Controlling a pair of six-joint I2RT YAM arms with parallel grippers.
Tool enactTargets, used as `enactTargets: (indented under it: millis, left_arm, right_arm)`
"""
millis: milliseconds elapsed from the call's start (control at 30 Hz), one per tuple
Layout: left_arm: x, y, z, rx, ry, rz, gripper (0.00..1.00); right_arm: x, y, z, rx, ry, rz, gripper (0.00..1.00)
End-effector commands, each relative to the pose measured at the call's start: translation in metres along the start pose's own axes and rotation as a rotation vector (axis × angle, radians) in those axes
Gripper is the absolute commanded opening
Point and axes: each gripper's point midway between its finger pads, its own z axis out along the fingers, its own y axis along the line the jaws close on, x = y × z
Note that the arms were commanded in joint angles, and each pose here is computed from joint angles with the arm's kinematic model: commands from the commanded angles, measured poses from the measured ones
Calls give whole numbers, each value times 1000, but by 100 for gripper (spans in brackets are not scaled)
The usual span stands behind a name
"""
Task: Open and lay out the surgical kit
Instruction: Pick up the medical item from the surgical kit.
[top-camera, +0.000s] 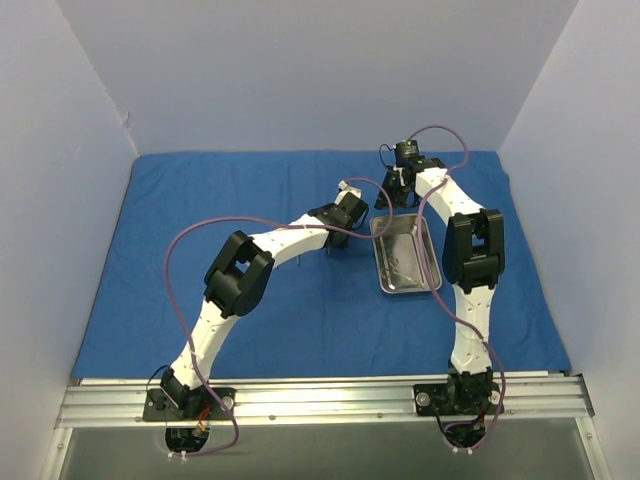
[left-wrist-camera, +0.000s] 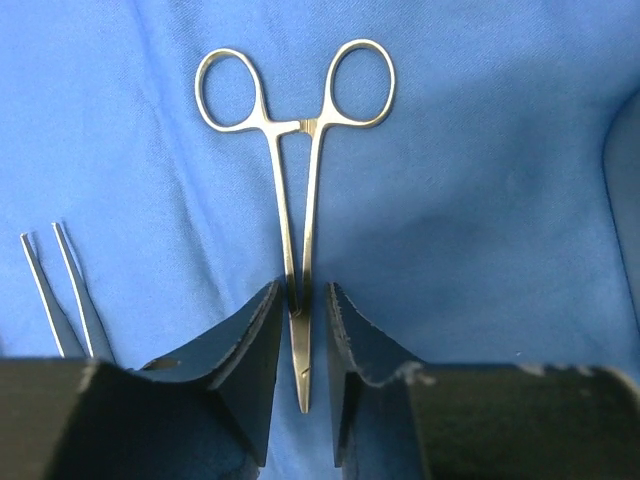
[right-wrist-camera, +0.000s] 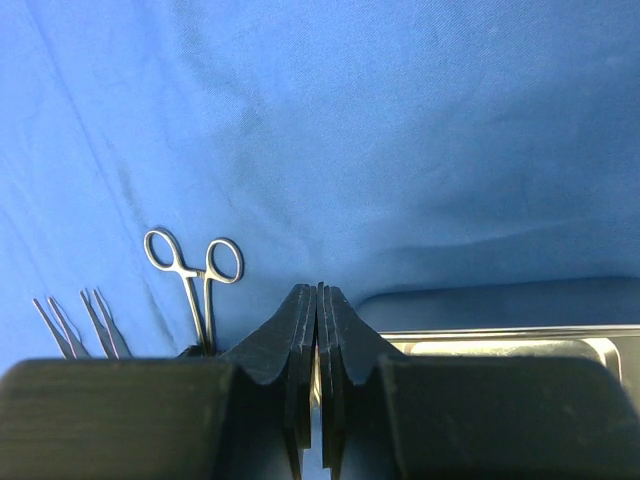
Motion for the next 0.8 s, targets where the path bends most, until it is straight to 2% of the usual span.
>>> enactTargets:
  millis: [0,233,333,567,767]
  left_arm:
    - [14,7,-17,-22,59,27,31]
    - [17,9,-17,-25,69,15,31]
    - [20,6,-16,-13,78,10,27]
    - [28,3,-11,7,114,0,31]
    - [33,4,-5,33,141,-18,28]
  right_arm:
    - [-13,10,-30,-35,-49,-16,0]
    - [-13,11,-31,-40,-50,-18,0]
    - [-14,11,-31,-40,-52,-20,0]
    - [-14,11,-34,-42,-54,-24,0]
    - [-16,9,-35,-44,-56,-18,0]
